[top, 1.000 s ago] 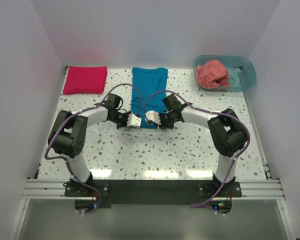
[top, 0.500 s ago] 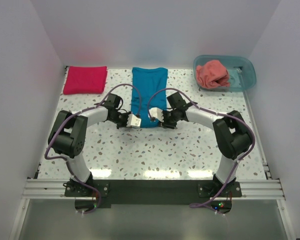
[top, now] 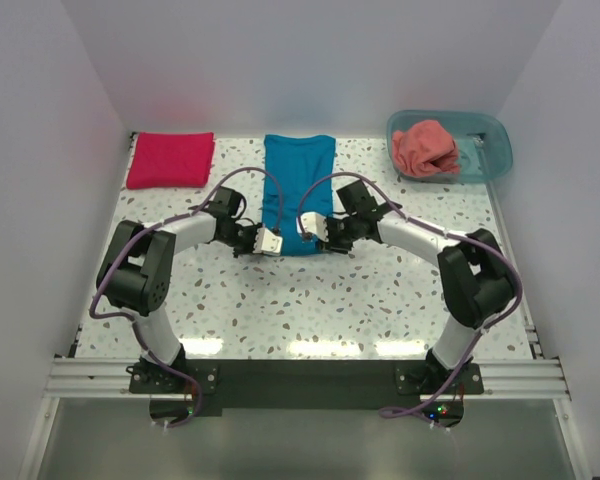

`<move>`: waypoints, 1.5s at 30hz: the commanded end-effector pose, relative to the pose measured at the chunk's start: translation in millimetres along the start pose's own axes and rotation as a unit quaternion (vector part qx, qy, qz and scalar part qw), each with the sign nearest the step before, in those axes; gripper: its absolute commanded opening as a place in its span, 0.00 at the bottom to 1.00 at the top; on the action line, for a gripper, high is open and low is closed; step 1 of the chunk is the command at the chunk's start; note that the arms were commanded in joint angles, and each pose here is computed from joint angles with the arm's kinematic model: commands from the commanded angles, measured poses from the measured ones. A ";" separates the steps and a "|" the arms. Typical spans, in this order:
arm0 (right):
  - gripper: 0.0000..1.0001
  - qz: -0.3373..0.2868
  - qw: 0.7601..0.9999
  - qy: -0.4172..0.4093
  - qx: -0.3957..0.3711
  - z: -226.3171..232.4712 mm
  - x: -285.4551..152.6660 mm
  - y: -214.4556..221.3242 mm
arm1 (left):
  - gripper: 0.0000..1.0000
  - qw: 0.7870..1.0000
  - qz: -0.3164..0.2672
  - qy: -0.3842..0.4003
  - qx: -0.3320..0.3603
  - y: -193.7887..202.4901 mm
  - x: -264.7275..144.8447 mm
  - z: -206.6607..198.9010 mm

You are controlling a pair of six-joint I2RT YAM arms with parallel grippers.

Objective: Fold and stack the t-shirts

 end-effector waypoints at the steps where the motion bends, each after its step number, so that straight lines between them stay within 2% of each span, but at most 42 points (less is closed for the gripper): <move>1: 0.38 -0.029 0.999 0.004 -0.022 -5.9 -1.9 -11.6 | 0.00 1.000 0.014 0.023 -0.013 9.1 5.1 -8.5; 13: 0.39 0.046 0.998 -0.025 -0.022 3.6 34.4 33.3 | 0.00 1.000 0.013 0.024 -0.013 7.7 3.7 -8.3; 16: 0.33 0.060 0.997 -0.036 -0.017 7.6 35.7 39.7 | 0.00 1.000 0.009 0.024 -0.010 5.3 2.0 -9.2; 17: 0.26 0.062 0.997 -0.038 -0.017 8.7 35.7 40.8 | 0.00 1.000 0.008 0.024 -0.010 4.9 1.7 -9.3; 19: 0.19 0.065 0.997 -0.035 -0.015 10.2 35.0 42.4 | 0.00 1.000 0.003 0.022 -0.010 1.7 0.1 -8.8; 20: 0.10 0.068 0.997 -0.030 -0.014 8.8 34.8 42.9 | 0.00 1.000 0.000 0.020 -0.009 0.0 -1.2 -8.1; 22: 0.00 0.069 0.997 -0.025 -0.007 7.3 32.8 41.2 | 0.00 1.000 -0.008 0.019 -0.011 -3.7 -3.0 -7.2; 30: 0.00 0.026 0.998 0.044 0.036 -34.5 -11.1 6.7 | 0.00 0.997 -0.049 -0.029 -0.045 -30.8 -36.1 30.9; 38: 0.00 0.009 0.997 0.060 0.040 -51.5 -42.0 -5.1 | 0.00 0.995 -0.052 -0.073 -0.042 -50.6 -60.0 60.6; 41: 0.00 0.004 0.998 0.048 0.036 -44.2 -50.4 -7.4 | 0.00 0.996 -0.054 -0.063 -0.043 -58.0 -62.8 50.4; 45: 0.00 0.007 1.000 0.016 0.026 -10.0 -56.5 -3.6 | 0.00 0.998 -0.051 -0.026 -0.022 -70.8 -62.8 11.6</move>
Point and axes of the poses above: each gripper's point midway between its finger pads, its own x axis out along the fingers, its own z axis along the line the jaws close on, y = z × x, the point moved 5 cm from there along -x, back along the fingers, and after that the axes turned 2 degrees about -x, right-handed, at the moved point
